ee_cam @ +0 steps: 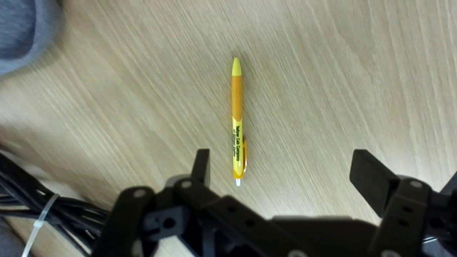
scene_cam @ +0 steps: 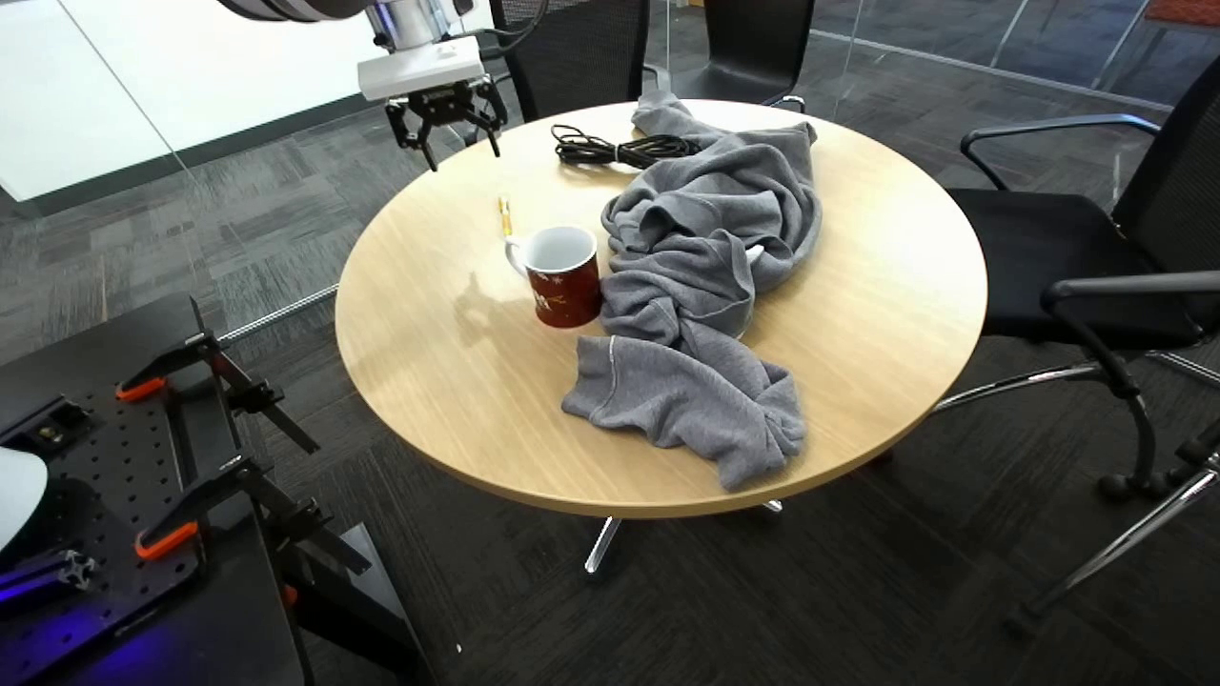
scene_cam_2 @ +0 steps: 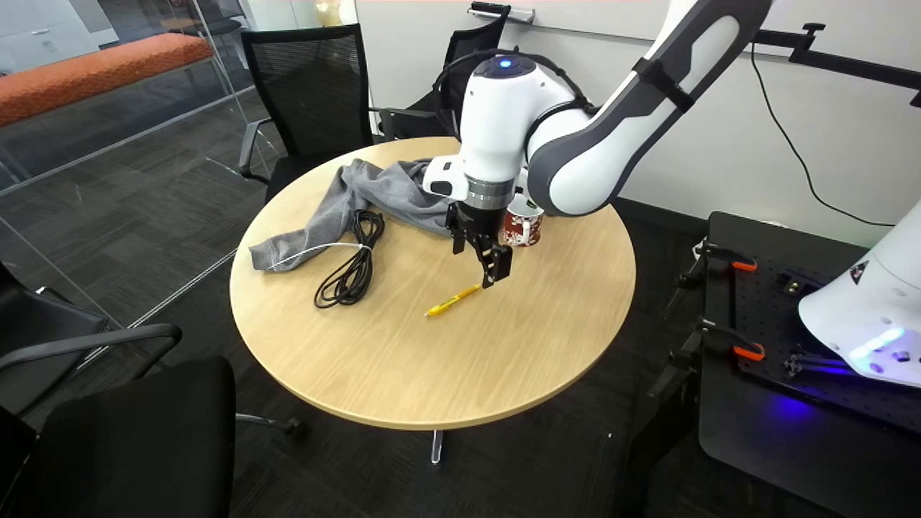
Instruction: Put the pen in the cup
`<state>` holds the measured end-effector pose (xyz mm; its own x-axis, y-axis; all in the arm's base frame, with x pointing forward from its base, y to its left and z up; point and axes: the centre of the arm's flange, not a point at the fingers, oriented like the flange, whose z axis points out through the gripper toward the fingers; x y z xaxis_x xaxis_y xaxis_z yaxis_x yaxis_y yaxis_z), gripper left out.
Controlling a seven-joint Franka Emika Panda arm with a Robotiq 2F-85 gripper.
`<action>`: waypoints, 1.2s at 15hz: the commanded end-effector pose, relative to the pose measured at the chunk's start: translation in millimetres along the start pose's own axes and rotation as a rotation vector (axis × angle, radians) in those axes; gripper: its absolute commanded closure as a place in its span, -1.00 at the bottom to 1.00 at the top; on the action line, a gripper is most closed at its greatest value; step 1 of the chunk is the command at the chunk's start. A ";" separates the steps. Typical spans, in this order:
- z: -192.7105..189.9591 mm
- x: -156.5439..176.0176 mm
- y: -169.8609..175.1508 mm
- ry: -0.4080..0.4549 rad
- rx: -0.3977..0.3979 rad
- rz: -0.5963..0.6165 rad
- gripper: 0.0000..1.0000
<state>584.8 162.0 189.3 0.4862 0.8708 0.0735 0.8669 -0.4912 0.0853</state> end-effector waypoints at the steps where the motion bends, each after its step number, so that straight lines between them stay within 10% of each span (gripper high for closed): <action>1: 21.7 12.9 16.2 -0.044 0.005 0.022 -1.00; 18: 82.8 33.2 49.5 -0.119 0.094 0.022 -1.00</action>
<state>638.5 164.9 118.1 0.5150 0.8568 -0.0266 0.8570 -0.5153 -0.0021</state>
